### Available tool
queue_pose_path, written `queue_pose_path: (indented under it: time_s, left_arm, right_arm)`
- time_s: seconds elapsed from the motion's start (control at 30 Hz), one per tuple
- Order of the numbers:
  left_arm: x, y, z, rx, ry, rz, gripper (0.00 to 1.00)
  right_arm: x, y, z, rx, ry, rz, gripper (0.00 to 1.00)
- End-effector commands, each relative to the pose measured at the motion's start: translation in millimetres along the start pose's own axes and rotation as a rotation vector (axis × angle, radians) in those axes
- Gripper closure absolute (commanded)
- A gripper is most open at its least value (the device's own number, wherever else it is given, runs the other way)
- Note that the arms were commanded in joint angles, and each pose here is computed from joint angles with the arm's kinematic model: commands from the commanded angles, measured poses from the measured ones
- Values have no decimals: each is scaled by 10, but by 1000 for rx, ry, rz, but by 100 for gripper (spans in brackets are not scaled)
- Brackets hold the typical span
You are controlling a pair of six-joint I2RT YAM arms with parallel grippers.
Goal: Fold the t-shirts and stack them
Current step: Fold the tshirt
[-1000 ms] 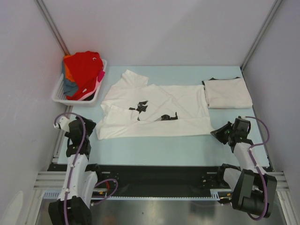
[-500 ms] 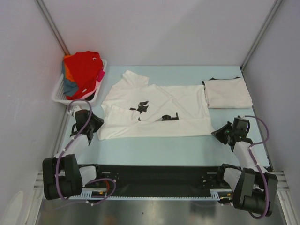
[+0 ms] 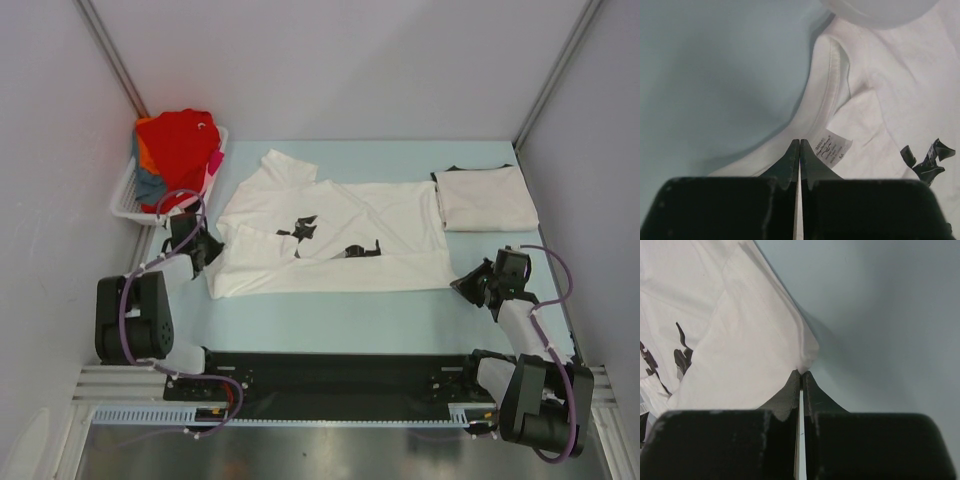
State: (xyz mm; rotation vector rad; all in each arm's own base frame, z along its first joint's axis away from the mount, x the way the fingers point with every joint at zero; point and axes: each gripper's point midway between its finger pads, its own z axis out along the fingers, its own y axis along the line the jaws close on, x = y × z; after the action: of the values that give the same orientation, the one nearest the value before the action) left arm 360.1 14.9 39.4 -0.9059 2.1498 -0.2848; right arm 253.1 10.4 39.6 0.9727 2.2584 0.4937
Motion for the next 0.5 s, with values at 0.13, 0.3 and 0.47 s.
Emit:
queue_pose_path:
  time_s: [0.13,0.3,0.47]
  left_arm:
    - [7,-116,167,8,44,-70,100]
    - [78,122,238,-102,88,-176,100]
    - [94,336,344,-156,105,-260,100]
  right_arm:
    - [-32,-74,-19,55,-18,6,100]
    - [-23,-295,-83,168,-52,69,100]
    - [-5,-306,-150,157,-88,105,100]
